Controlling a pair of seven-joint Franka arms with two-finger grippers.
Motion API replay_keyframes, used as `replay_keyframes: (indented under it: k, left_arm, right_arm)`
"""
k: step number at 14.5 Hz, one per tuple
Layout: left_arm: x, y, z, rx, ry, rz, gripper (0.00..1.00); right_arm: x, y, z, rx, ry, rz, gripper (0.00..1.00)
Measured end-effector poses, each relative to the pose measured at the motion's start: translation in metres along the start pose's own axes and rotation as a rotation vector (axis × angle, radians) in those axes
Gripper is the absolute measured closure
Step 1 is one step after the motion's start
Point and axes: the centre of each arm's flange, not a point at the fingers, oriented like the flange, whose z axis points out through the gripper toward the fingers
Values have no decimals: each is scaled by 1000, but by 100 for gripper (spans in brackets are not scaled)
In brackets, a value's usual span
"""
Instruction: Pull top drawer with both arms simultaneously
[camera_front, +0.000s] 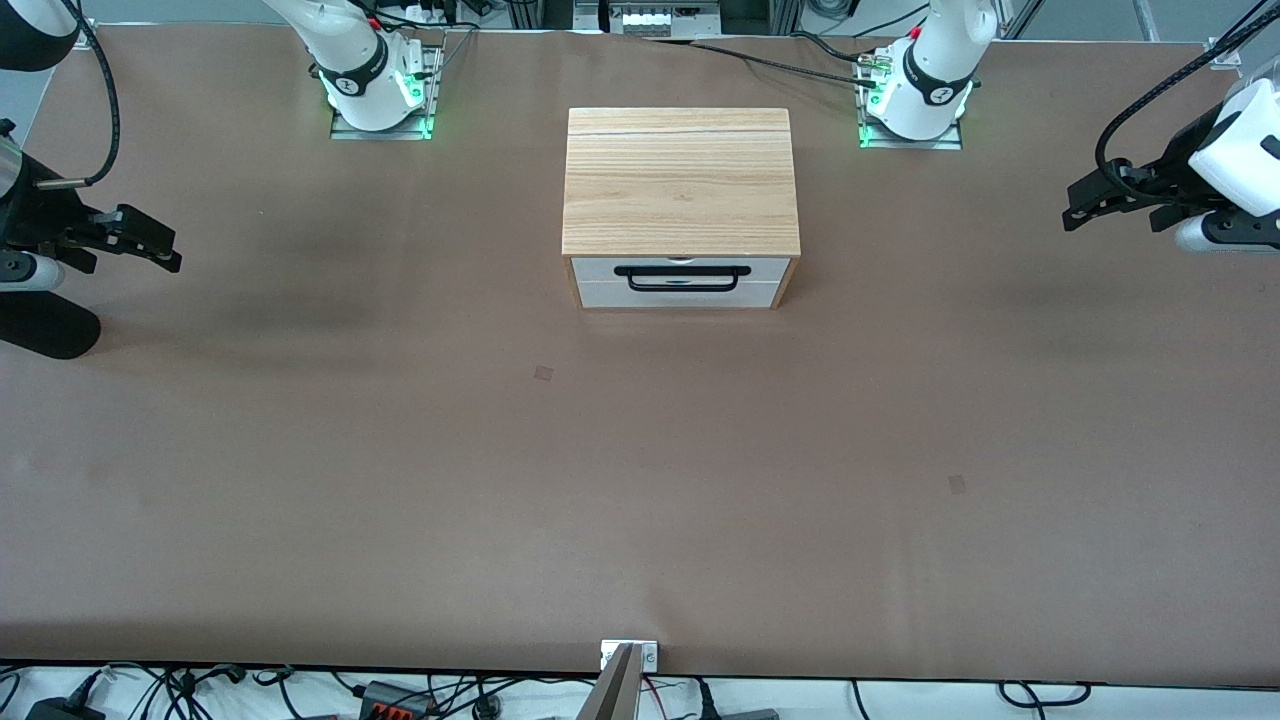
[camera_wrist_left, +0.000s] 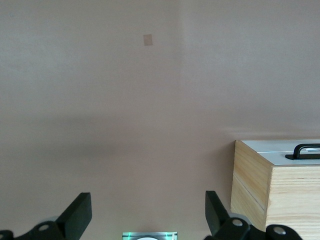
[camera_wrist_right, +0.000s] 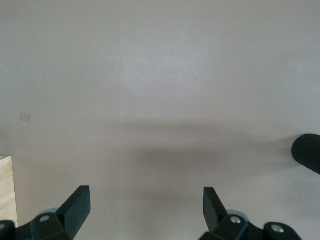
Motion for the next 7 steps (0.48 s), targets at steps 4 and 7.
replay_keyframes:
  k: [4, 7]
  left_arm:
    - [1, 0, 1, 0, -2, 0, 0]
    - [1, 0, 2, 0, -4, 0, 0]
  right_arm:
    - [0, 0, 0, 0, 0, 0, 0]
    - [0, 0, 0, 0, 0, 0, 0]
